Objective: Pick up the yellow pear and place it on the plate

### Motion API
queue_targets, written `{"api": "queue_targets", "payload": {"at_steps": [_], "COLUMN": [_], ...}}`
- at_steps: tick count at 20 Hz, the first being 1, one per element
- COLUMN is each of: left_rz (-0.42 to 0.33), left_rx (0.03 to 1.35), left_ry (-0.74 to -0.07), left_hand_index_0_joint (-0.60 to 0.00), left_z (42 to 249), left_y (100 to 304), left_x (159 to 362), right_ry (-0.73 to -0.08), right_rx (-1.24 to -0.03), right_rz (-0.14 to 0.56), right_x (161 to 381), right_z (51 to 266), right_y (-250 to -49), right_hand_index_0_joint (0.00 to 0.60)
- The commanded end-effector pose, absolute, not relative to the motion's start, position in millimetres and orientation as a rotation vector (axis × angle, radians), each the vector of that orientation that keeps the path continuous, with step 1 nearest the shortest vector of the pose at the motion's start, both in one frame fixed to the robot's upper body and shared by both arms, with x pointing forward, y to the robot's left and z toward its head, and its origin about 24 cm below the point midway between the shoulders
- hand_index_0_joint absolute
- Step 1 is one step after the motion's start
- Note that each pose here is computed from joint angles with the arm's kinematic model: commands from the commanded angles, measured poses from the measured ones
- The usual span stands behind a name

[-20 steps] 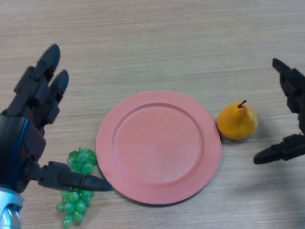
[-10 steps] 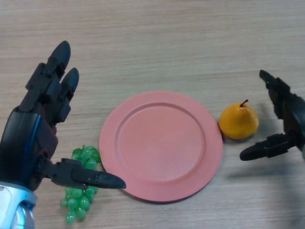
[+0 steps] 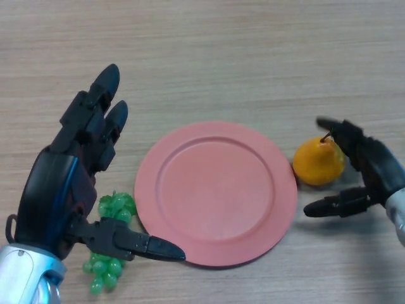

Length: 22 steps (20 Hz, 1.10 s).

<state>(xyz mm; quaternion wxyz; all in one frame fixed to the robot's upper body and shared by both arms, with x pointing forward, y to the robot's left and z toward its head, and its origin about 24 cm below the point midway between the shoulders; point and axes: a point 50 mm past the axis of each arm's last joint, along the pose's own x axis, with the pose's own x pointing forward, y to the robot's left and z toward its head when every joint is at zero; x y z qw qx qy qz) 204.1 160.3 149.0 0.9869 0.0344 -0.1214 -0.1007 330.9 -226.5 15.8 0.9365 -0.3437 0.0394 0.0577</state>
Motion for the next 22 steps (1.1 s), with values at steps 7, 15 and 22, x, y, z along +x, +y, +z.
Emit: {"api": "queue_targets", "payload": {"at_steps": [7,15,22], "left_rz": [-0.126,-0.108,-0.082], "left_rx": [0.096,0.087,0.112], "left_ry": [-0.43,-0.446,-0.453], "left_hand_index_0_joint": [0.0,0.0,0.0], "left_z": [172.1,173.7,175.7], "left_y": [163.2,164.3,171.0], "left_x": [195.5,187.9,175.8], "right_ry": [-0.359,-0.273,-0.073], "right_rx": [-0.819,-0.31,-0.341], "right_rz": [-0.069,0.148,0.242], "right_x": [345.7,314.7,304.8], "right_z": [103.8,100.6,57.4], "right_y": [-235.3,-156.3,-124.8], "right_hand_index_0_joint": [0.6,0.6,0.6]}}
